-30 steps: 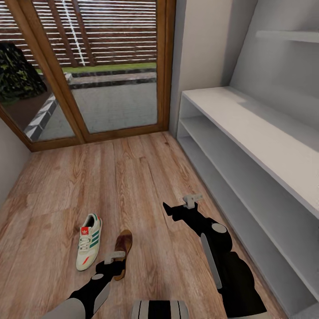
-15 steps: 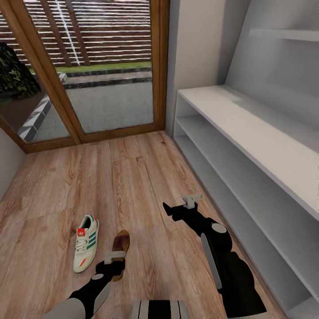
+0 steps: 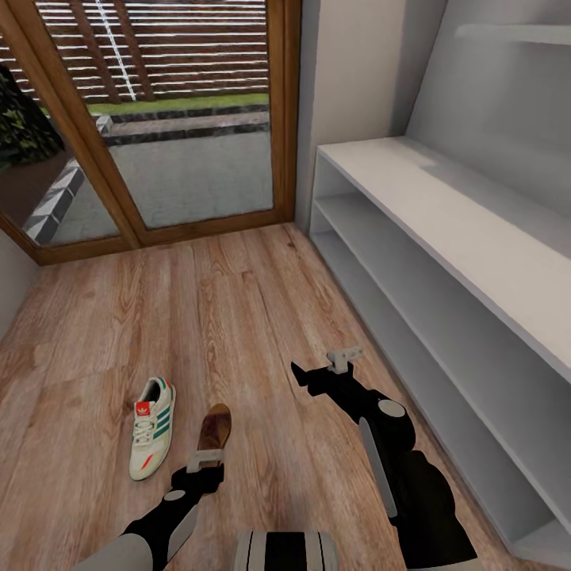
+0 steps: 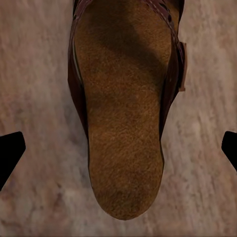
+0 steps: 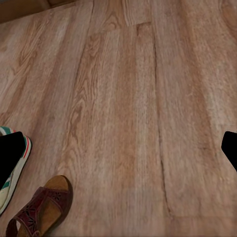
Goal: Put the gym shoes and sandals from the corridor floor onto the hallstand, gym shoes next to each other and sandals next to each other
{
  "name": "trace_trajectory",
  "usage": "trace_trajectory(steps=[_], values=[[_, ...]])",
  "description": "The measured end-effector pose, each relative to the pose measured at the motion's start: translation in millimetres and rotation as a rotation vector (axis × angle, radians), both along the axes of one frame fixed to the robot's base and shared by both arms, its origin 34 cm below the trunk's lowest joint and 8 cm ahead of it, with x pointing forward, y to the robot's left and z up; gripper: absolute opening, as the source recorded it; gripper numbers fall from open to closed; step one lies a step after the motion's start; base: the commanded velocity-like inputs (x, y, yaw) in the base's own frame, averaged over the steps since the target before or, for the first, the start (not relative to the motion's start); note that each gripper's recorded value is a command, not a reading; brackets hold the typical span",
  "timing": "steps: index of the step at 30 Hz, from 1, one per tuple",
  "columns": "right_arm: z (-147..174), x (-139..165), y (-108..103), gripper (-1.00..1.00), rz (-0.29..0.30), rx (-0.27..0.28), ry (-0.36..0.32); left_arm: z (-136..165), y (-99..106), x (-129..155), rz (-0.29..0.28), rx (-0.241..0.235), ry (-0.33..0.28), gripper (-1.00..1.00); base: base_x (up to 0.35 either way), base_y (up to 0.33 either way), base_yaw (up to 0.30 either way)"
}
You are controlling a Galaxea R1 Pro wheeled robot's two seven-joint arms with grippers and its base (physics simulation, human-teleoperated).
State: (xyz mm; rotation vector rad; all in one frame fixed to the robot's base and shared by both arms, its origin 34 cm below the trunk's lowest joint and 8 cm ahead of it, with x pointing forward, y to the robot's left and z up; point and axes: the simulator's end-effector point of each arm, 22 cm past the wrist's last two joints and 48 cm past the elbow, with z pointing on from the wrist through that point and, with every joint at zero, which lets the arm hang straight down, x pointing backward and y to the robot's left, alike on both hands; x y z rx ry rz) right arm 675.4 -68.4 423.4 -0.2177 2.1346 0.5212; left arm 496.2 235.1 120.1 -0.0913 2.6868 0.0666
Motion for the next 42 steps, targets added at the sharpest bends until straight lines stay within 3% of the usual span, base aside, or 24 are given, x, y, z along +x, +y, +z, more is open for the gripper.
trace_trajectory(steps=[27,42], values=[[-63,-11,-1,1.0,-0.001,-0.001,0.102,-43,0,-42,-0.002,-0.001,0.104,1.0,0.0,0.0,0.0],[-63,-11,-2,1.0,-0.004,-0.001,0.103,-43,0,-42,-0.002,-0.001,0.103,1.0,0.023,0.0,0.0]])
